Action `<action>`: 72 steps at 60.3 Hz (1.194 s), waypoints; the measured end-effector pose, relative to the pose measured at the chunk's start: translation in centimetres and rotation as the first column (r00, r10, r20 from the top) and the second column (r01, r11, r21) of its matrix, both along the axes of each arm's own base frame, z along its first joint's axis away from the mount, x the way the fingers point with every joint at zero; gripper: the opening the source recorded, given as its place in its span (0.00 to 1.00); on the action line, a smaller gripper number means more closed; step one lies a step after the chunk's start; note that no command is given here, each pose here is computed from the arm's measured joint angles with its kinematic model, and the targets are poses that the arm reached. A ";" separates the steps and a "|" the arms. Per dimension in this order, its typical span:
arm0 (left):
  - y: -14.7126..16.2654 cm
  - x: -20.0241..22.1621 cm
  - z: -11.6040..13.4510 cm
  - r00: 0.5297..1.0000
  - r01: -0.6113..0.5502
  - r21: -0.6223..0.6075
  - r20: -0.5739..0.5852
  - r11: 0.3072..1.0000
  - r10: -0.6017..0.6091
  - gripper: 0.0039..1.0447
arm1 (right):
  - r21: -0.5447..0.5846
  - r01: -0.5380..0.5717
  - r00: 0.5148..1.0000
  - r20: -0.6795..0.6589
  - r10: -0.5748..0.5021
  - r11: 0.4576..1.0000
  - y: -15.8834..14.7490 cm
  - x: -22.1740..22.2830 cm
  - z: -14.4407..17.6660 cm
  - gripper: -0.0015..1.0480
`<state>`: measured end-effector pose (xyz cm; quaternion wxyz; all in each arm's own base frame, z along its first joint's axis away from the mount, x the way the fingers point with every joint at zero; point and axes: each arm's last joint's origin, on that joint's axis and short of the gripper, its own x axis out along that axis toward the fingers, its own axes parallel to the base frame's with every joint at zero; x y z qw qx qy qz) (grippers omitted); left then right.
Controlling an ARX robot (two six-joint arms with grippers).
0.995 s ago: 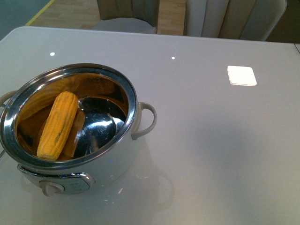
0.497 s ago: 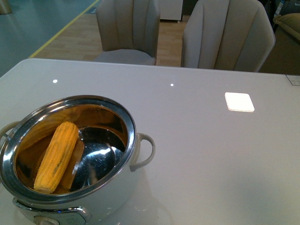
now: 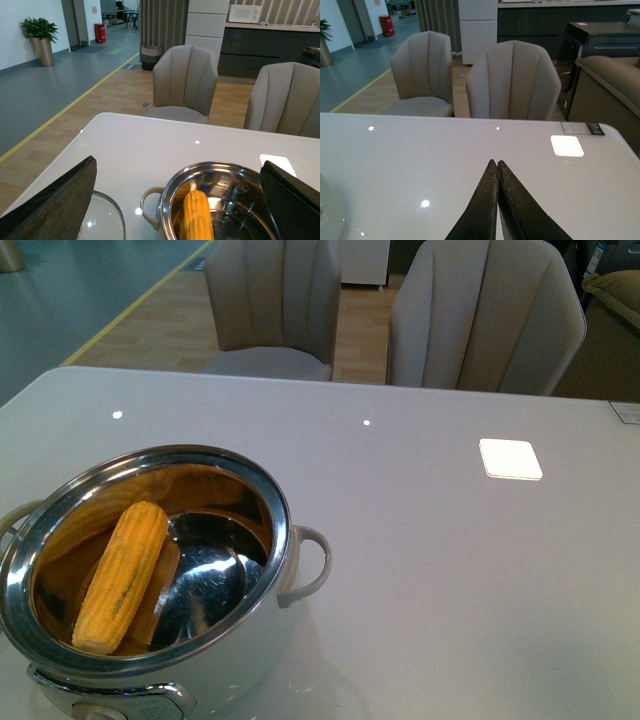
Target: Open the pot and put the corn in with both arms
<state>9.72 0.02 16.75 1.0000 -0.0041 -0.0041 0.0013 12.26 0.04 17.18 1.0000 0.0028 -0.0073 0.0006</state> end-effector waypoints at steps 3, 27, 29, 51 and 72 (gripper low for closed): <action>0.0 0.0 0.0 1.000 0.000 0.000 0.000 1.000 0.000 0.94 | 0.000 0.000 1.000 0.001 0.000 1.000 0.0 -0.2 0.0 0.02; 0.0 0.0 0.0 1.000 0.000 0.000 0.000 1.000 0.000 0.94 | 0.000 0.000 1.000 0.003 0.000 1.000 0.0 -1.1 0.0 0.02; 0.0 0.0 0.0 1.000 0.000 0.000 0.000 1.000 0.000 0.94 | 0.000 0.000 1.000 0.002 0.000 1.000 0.0 -1.2 0.0 0.02; 0.0 0.0 0.0 1.000 0.000 0.000 0.000 1.000 0.000 0.94 | 0.000 0.000 1.000 -0.004 0.000 1.000 0.0 -2.5 -0.3 0.02; 0.0 0.0 0.0 1.000 0.000 0.000 0.000 1.000 0.000 0.94 | -0.001 0.000 1.000 -0.003 0.000 1.000 0.0 -2.6 -0.3 0.50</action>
